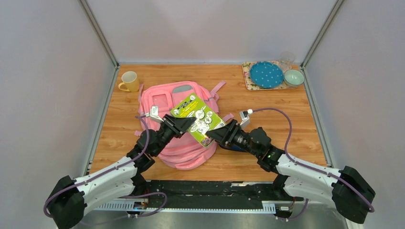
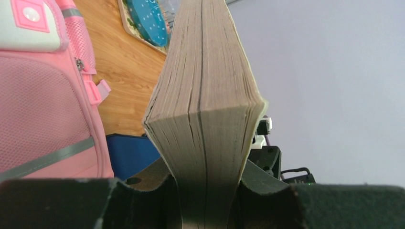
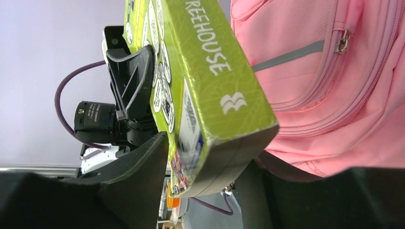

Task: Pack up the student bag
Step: Pick up the book from the center of the board, then place the book in the student bag.

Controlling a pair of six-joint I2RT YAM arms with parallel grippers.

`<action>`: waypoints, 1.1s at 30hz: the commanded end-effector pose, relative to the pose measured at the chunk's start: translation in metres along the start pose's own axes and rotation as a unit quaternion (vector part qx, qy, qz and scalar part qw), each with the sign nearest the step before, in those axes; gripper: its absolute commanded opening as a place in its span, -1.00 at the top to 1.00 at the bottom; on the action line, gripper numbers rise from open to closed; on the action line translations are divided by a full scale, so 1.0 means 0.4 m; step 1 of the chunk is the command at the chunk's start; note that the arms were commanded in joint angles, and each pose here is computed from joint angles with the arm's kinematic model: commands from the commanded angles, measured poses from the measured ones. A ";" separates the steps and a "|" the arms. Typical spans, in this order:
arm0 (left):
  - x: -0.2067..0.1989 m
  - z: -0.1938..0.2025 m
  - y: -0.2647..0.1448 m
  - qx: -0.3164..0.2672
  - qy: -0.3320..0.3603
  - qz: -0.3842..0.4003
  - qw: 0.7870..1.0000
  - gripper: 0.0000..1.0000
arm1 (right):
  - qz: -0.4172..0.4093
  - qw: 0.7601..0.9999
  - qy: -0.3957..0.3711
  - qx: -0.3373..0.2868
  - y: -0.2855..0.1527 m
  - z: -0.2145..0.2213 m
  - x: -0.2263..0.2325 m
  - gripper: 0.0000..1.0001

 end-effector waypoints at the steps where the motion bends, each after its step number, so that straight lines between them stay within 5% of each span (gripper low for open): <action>1: -0.068 -0.043 -0.005 -0.044 -0.028 0.073 0.996 1.00 | -0.066 0.997 -0.004 -0.027 0.015 -0.007 0.088 0.00; 2: -0.068 -0.040 -0.006 -0.041 -0.028 0.074 0.996 1.00 | -0.066 0.997 -0.005 -0.027 0.016 -0.007 0.088 0.07; 5: -0.074 -0.031 -0.010 -0.021 -0.006 0.089 0.996 1.00 | -0.064 0.997 -0.014 -0.028 0.016 -0.008 0.091 0.81; 6: -0.072 -0.028 -0.011 -0.014 0.042 0.094 0.995 0.74 | -0.053 0.998 -0.017 -0.032 0.009 -0.010 0.087 1.00; 9: -0.073 -0.031 -0.013 0.040 0.167 0.054 0.984 -0.15 | -0.008 0.997 -0.039 -0.065 -0.011 -0.026 0.065 1.00; 12: -0.038 -0.049 -0.036 0.104 0.299 -0.032 0.948 -0.50 | 0.040 0.990 -0.061 -0.121 -0.066 -0.053 0.049 1.00; 16: 0.033 -0.054 -0.096 0.191 0.408 -0.112 0.886 -0.56 | 0.073 0.976 -0.082 -0.189 -0.150 -0.086 0.042 1.00; 19: 0.058 -0.037 -0.126 0.252 0.445 -0.101 0.853 -0.57 | 0.094 0.966 -0.087 -0.224 -0.211 -0.101 0.036 1.00; 33: 0.079 0.058 -0.194 0.431 0.465 0.027 0.773 -0.61 | 0.108 0.941 -0.096 -0.304 -0.418 -0.132 0.072 1.00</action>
Point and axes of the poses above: each gripper's point midway between its finger pads, its own y axis out along the fingers, its own x axis along the line the jaws close on, z = x × y, the point moved 8 cm from there along -y, back along the fingers, and after that the axes turned 10 degrees about y, right-handed, at the moved point
